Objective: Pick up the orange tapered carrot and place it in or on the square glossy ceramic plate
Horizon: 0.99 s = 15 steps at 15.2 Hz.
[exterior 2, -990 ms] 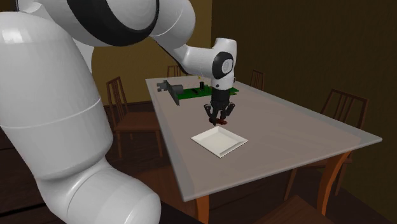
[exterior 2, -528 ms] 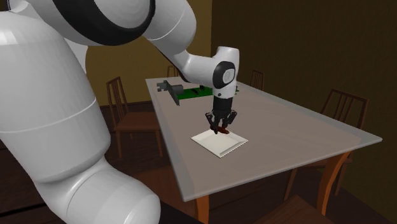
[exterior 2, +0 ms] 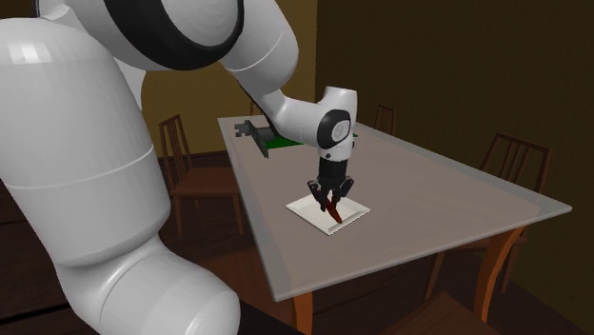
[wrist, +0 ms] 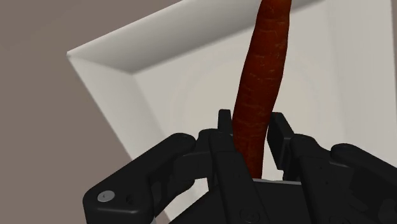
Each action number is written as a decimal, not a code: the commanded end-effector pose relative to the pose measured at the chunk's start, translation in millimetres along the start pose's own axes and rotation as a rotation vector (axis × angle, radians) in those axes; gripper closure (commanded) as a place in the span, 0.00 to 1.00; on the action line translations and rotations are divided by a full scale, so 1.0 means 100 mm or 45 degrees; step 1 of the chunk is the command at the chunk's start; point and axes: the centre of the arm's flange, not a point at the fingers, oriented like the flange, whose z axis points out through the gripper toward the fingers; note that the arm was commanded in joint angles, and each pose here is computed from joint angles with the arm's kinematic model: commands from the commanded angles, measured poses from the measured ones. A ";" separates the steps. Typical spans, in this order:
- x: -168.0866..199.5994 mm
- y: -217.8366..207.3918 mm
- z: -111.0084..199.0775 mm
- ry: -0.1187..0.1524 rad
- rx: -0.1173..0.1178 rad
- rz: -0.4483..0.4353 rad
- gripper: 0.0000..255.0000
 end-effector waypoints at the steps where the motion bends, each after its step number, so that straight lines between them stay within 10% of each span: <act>1: 0.01 -0.01 0.02 0.001 0.000 -0.001 1.00; 6: 0.01 -0.01 0.02 0.001 0.000 -0.001 1.00; 7: 0.01 -0.01 0.02 0.001 0.000 -0.001 0.00; 15: 0.01 -0.01 -0.38 0.001 0.000 -0.001 0.00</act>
